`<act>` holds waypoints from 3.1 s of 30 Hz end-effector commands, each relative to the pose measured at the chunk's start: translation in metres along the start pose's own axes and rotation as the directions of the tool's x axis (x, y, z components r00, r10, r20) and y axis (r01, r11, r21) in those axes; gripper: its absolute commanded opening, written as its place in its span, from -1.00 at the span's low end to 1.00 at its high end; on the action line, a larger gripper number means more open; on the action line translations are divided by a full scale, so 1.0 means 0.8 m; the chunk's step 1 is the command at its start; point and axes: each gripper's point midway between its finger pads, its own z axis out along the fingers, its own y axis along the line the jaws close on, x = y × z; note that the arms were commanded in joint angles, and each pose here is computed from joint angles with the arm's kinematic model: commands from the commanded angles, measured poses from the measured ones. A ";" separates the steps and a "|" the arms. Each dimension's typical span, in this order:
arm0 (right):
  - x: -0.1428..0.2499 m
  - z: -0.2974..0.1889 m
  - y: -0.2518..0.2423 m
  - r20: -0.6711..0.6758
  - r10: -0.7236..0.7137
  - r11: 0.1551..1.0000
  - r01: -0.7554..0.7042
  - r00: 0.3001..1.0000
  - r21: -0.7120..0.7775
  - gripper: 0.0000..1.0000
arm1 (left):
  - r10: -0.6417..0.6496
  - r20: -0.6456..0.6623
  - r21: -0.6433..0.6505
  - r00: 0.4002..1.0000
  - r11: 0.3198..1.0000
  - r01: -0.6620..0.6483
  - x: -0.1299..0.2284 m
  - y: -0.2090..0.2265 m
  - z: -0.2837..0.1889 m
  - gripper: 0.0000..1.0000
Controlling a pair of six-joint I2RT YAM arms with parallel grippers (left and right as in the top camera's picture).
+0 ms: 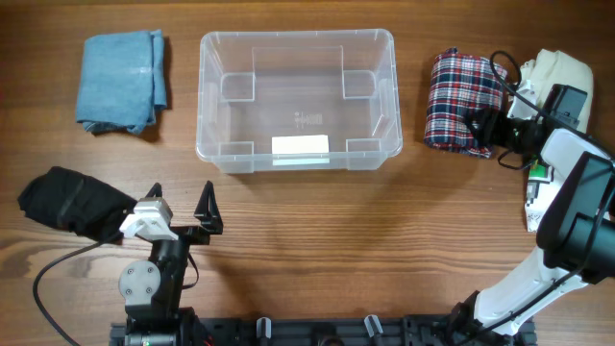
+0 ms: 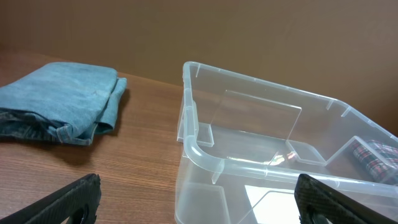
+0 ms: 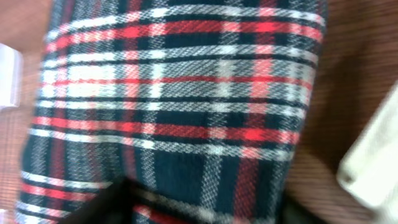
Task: Pack container
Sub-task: 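Lift the plaid shirt and carry it into the clear bin, then press the plaid shirt against the bin's left side, then release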
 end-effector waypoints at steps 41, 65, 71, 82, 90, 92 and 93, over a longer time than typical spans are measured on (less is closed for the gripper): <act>-0.080 -0.205 0.473 0.379 -0.080 0.852 0.261 0.922 -0.454 -0.92 | -0.010 0.004 -0.017 1.000 1.000 0.010 0.002 0.005 0.000 0.99; 0.020 0.005 0.602 0.289 -0.001 0.833 0.160 0.957 -0.529 -0.91 | -0.010 0.004 -0.017 1.000 1.000 0.010 0.002 0.005 0.000 0.99; 0.043 0.032 0.600 0.284 -0.105 0.816 0.246 0.953 -0.524 -0.91 | -0.010 0.004 -0.017 1.000 1.000 0.010 0.002 0.005 0.000 1.00; 0.059 0.051 0.601 0.271 -0.135 0.792 0.268 0.953 -0.548 0.23 | -0.010 0.004 -0.017 1.000 1.000 0.010 0.002 0.005 0.000 0.99; 0.058 0.051 0.587 0.266 -0.270 0.805 0.369 0.925 -0.464 0.46 | -0.010 0.004 -0.017 1.000 1.000 0.010 0.002 0.005 0.000 1.00; 0.053 0.054 0.567 0.240 -0.344 0.826 0.414 0.908 -0.383 0.55 | -0.010 0.004 -0.017 1.000 1.000 0.010 0.002 0.005 0.000 0.99; 0.049 0.056 0.555 0.222 -0.379 0.837 0.435 0.898 -0.330 0.59 | -0.010 0.004 -0.017 1.000 1.000 0.010 0.002 0.005 0.000 0.99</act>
